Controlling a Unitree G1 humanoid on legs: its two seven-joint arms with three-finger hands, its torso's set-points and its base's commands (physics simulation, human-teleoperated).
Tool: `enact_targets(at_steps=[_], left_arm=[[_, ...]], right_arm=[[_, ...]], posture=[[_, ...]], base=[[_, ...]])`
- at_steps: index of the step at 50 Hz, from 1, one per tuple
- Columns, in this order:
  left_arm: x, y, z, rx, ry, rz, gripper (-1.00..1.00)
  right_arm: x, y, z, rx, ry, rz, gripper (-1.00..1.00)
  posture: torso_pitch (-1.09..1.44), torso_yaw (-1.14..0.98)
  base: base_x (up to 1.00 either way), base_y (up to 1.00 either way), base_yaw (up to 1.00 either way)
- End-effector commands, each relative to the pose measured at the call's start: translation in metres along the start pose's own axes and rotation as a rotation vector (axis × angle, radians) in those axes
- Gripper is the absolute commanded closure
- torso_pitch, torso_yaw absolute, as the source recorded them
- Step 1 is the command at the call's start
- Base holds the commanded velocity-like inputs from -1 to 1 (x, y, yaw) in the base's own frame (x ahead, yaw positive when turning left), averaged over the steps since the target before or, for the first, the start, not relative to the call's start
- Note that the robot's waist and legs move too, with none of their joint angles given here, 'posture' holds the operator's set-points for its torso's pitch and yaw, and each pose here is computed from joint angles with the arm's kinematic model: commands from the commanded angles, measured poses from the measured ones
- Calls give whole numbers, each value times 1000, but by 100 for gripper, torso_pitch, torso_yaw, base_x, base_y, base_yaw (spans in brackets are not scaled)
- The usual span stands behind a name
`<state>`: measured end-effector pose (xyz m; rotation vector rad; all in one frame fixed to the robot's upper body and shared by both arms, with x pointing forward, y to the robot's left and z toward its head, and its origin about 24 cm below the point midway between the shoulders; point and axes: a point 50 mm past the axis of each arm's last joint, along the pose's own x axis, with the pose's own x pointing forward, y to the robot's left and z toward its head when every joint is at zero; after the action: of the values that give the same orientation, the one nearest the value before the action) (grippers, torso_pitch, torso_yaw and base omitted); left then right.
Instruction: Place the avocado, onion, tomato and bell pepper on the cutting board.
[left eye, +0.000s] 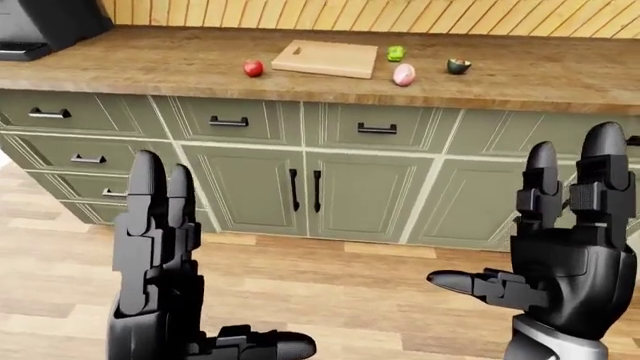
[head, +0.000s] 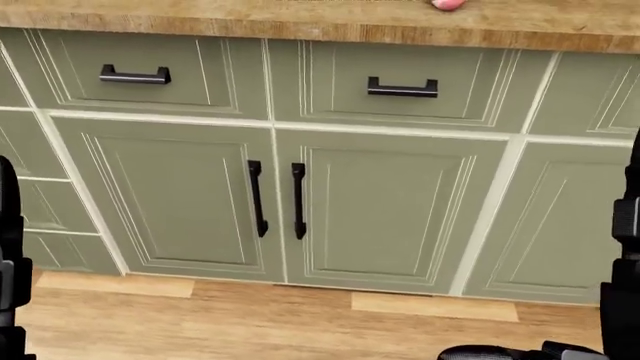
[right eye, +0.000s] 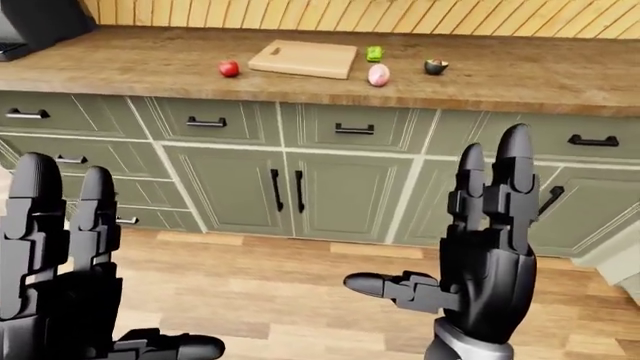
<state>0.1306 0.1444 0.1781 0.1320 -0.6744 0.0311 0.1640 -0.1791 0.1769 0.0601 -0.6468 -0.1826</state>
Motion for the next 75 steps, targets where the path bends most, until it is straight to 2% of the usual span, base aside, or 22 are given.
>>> enact_targets(at_steps=[1, 22, 26, 75], left_arm=[[2, 0, 9, -8, -54, 1, -100], [2, 0, 8, -11, -52, -1, -100], [1, 0, 8, -9, -54, -2, -100], [1, -2, 7, -8, -52, -9, -100]], right_arm=[[2, 0, 9, 0, -54, 1, -100], [1, 1, 9, -7, -63, 6, -100], [2, 0, 8, -38, -69, -8, -100], [0, 1, 6, -50, -67, -3, -100]], posture=[[0, 0], [0, 0], [0, 0], [0, 0]], base=[[26, 0, 0], [28, 0, 0], [30, 0, 0], [26, 0, 0]])
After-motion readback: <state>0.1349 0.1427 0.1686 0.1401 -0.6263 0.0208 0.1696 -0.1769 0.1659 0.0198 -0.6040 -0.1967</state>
